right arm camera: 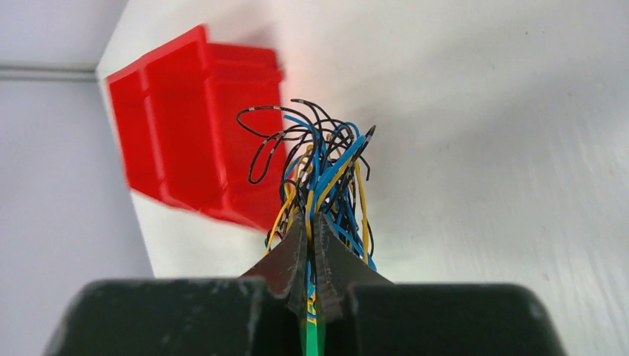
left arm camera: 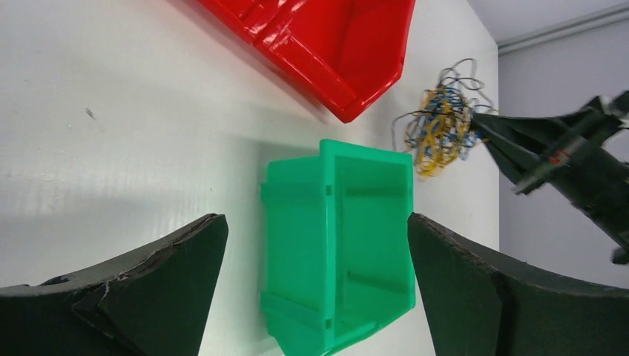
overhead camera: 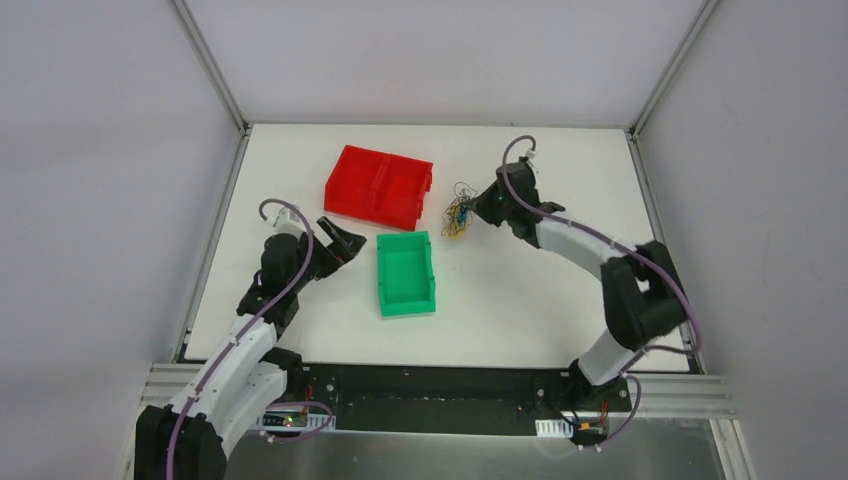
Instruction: Untangle the cables
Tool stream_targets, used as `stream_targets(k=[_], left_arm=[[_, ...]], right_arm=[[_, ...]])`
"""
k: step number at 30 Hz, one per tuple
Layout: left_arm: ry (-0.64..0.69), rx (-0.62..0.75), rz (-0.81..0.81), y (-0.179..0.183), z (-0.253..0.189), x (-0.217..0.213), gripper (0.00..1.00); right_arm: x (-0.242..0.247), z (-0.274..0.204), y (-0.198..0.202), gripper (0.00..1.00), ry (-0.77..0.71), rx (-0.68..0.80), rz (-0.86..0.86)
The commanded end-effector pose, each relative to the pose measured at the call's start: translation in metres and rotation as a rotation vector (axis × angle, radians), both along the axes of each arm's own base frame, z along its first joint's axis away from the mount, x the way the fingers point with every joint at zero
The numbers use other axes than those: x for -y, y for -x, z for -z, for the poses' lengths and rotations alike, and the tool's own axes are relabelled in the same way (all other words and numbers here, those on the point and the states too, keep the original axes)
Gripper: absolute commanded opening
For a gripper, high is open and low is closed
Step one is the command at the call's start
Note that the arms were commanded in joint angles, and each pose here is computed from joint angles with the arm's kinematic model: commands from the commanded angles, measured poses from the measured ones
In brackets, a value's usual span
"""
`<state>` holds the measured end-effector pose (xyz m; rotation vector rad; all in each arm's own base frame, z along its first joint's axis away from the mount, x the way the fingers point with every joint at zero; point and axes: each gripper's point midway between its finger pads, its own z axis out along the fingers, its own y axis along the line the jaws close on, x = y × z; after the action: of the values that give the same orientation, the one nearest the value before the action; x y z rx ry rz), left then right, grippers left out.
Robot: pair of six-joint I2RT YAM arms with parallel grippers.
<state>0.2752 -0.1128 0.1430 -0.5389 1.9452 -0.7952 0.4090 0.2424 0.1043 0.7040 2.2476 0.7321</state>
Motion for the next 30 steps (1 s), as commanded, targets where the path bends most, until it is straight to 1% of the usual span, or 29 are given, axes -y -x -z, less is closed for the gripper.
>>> stream_targets(k=[1, 3, 6, 8, 10, 12, 13, 15, 18, 21, 26, 28, 30], left_arm=[[0.015, 0.068, 0.122, -0.011, -0.030, 0.023, 0.95], [0.015, 0.061, 0.168, -0.012, -0.030, 0.033, 0.95], [0.000, 0.081, 0.235, -0.009, -0.036, 0.048, 0.95], [-0.010, 0.119, 0.283, -0.004, -0.046, 0.059, 0.95], [-0.013, 0.179, 0.348, 0.003, -0.058, 0.073, 0.95], [0.012, 0.251, 0.439, 0.014, -0.070, 0.092, 0.95], [0.035, 0.301, 0.486, 0.018, -0.078, 0.102, 0.96], [0.075, 0.342, 0.577, 0.029, -0.087, 0.118, 0.97], [0.114, 0.380, 0.656, 0.036, -0.096, 0.131, 0.97], [0.142, 0.424, 0.687, 0.041, -0.104, 0.135, 0.96], [0.138, 0.453, 0.697, 0.046, -0.106, 0.134, 0.88], [0.138, 0.447, 0.708, 0.047, -0.105, 0.136, 0.83], [0.138, 0.431, 0.726, 0.046, -0.102, 0.141, 0.74]], right_arm=[[0.011, -0.062, 0.043, 0.00, -0.009, 0.138, -0.115], [0.012, -0.083, 0.068, 0.00, -0.050, 0.179, -0.175], [0.012, -0.091, 0.098, 0.00, -0.065, 0.228, -0.269], [0.010, -0.097, 0.115, 0.00, -0.081, 0.271, -0.329], [0.000, -0.107, 0.132, 0.00, -0.136, 0.320, -0.409], [-0.012, -0.120, 0.151, 0.00, -0.171, 0.373, -0.513], [-0.018, -0.126, 0.160, 0.00, -0.170, 0.404, -0.560], [-0.023, -0.132, 0.171, 0.00, -0.136, 0.451, -0.618], [-0.031, -0.136, 0.184, 0.00, -0.140, 0.487, -0.687], [-0.046, -0.140, 0.198, 0.00, -0.141, 0.502, -0.772], [-0.062, -0.130, 0.207, 0.00, -0.082, 0.493, -0.828], [-0.066, -0.129, 0.210, 0.00, -0.074, 0.494, -0.841], [-0.068, -0.127, 0.209, 0.00, -0.059, 0.496, -0.833]])
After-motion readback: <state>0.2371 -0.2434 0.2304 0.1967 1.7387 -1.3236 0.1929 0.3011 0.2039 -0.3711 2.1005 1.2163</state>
